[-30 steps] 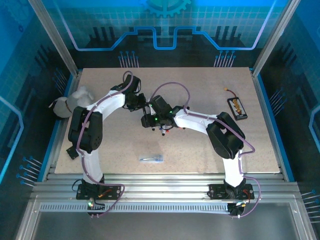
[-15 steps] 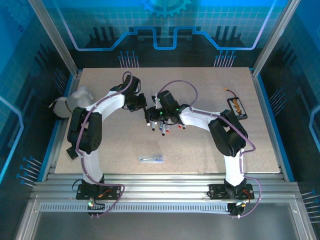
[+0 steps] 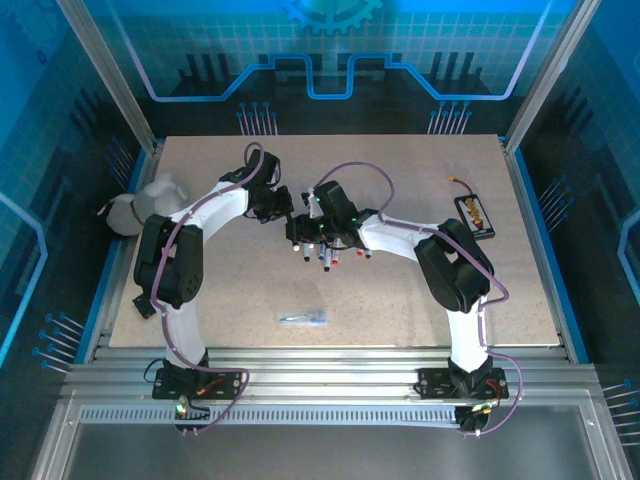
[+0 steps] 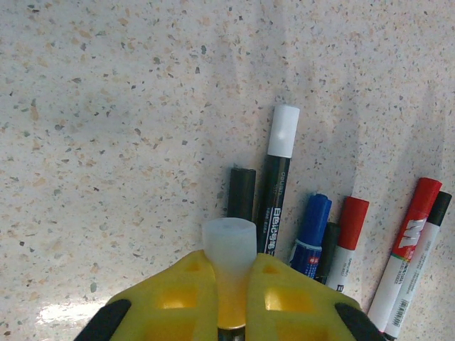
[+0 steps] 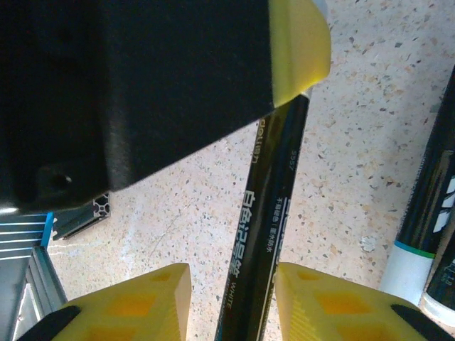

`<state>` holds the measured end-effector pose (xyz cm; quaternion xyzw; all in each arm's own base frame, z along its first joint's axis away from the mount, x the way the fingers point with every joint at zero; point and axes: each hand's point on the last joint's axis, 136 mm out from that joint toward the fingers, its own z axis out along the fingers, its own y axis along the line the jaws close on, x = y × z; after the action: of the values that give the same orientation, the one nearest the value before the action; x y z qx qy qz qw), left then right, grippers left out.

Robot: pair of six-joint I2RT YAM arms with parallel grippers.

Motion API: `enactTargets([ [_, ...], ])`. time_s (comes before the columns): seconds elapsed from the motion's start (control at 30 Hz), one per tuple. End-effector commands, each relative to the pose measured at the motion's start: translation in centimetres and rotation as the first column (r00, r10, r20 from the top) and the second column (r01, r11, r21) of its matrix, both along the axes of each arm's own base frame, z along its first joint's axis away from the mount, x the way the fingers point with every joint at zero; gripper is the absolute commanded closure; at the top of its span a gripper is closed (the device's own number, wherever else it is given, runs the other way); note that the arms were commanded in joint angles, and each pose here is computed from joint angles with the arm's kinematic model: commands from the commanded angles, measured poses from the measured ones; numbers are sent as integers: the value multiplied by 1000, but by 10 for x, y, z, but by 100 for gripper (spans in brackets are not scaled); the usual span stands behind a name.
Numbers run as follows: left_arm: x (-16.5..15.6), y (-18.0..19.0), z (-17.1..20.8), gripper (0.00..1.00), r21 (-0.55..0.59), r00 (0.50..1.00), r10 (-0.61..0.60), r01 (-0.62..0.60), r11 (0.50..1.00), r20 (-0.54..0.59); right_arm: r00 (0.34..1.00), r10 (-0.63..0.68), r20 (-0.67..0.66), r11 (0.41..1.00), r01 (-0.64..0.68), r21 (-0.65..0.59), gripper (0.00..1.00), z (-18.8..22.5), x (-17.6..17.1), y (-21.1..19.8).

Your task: Open the pen caps

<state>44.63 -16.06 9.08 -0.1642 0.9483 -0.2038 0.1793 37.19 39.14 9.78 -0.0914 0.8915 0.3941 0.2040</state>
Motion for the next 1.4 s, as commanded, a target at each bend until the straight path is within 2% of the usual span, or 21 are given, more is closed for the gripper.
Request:
enactTargets([
  [0.0, 0, 0, 27, 100, -32, 999, 9, -8, 999, 41, 1000, 12, -9, 1000, -12, 16, 62, 1, 1, 5],
  [0.37, -1, -2, 32, 100, -46, 999, 4, -2, 999, 47, 1000, 17, -22, 999, -17, 31, 67, 0, 4, 10],
  [0.43, -2, -2, 32, 100, -42, 999, 3, -1, 999, 46, 1000, 17, -21, 999, -16, 34, 82, 1, 5, 11],
  [0.47, -2, -1, 32, 100, -42, 999, 3, -1, 999, 45, 1000, 16, -22, 999, -15, 34, 95, 2, 5, 10],
  [0.5, -3, -1, 32, 100, -40, 999, 4, -2, 999, 45, 1000, 15, -26, 999, -14, 33, 100, 2, 5, 10],
  [0.63, -4, 3, 29, 98, -28, 999, 23, -22, 999, 38, 1000, 23, -10, 998, -23, 57, 100, 8, 1, 6],
  [0.7, -4, 7, 29, 75, -25, 999, 35, -34, 999, 40, 999, 36, -3, 997, -36, 64, 100, 11, -2, 4],
  [0.8, -3, 6, 28, 62, -26, 999, 36, -35, 999, 39, 999, 53, 2, 996, -53, 69, 100, 14, -7, 3],
  [1.03, -2, 4, 21, 63, -37, 999, 34, -34, 999, 26, 998, 67, 1, 995, -67, 78, 100, 14, -13, 5],
  [1.37, -4, 0, 15, 73, -52, 1000, 24, -23, 998, 12, 997, 72, 21, 994, -74, 85, 100, 24, -6, 12],
])
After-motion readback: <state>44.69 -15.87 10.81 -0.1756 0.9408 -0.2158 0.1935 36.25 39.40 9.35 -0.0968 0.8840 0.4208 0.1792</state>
